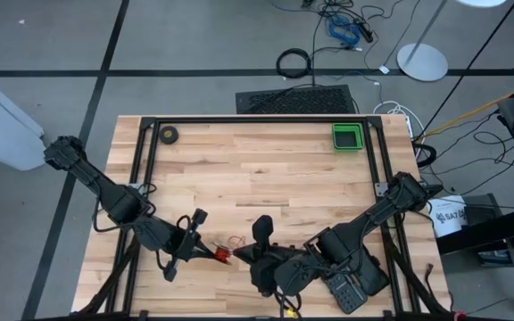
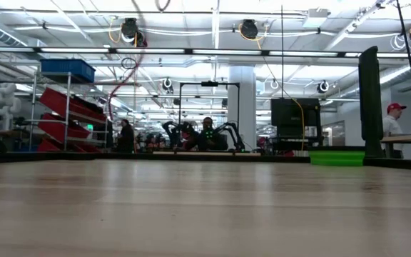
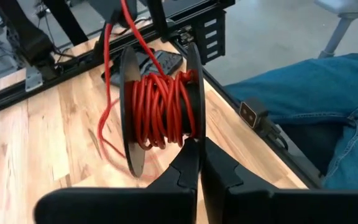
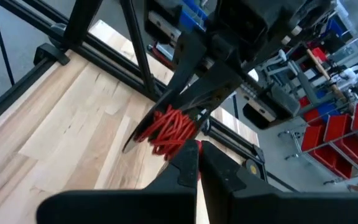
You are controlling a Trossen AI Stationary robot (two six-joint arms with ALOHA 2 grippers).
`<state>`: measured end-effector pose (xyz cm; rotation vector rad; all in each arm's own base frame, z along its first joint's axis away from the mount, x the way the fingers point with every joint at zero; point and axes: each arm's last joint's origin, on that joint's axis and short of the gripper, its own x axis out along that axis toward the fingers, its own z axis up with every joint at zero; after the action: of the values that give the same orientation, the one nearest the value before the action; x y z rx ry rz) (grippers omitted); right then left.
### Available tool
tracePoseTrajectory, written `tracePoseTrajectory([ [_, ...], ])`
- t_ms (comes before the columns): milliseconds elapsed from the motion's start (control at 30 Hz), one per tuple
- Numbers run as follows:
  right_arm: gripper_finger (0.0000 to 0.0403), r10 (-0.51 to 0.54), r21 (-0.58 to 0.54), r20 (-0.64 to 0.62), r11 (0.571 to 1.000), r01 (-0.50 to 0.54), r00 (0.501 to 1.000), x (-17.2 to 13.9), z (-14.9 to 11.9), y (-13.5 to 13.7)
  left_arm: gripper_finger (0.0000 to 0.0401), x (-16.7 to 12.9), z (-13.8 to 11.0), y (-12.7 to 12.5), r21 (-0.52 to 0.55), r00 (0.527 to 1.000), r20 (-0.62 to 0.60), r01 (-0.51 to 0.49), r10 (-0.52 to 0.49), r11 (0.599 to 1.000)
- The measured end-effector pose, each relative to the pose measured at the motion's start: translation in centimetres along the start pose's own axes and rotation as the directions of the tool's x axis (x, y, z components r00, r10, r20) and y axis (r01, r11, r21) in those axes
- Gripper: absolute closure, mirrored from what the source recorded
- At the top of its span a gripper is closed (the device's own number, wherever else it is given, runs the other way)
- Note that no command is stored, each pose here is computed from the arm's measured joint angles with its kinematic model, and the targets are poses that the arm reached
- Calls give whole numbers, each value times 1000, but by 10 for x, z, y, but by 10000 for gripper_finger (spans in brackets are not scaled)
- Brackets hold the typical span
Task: Coil cords
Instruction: Coil the red wire on the black spool
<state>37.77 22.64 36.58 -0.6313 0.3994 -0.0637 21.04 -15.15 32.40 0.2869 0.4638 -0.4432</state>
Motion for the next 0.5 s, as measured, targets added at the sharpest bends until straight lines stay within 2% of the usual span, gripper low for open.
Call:
tracePoseTrajectory([
  [200,403,39,-3,20,999,-39,999,0,1,1,395,5,3,-1,83,1000,31,-1,-1,997],
  [367,403,56,-11,21,998,-56,998,-1,1,1,395,5,2,-1,87,1000,22,3,-5,996],
  [500,403,69,-45,12,997,-69,998,-1,0,2,395,5,1,-3,64,997,21,71,-72,995],
])
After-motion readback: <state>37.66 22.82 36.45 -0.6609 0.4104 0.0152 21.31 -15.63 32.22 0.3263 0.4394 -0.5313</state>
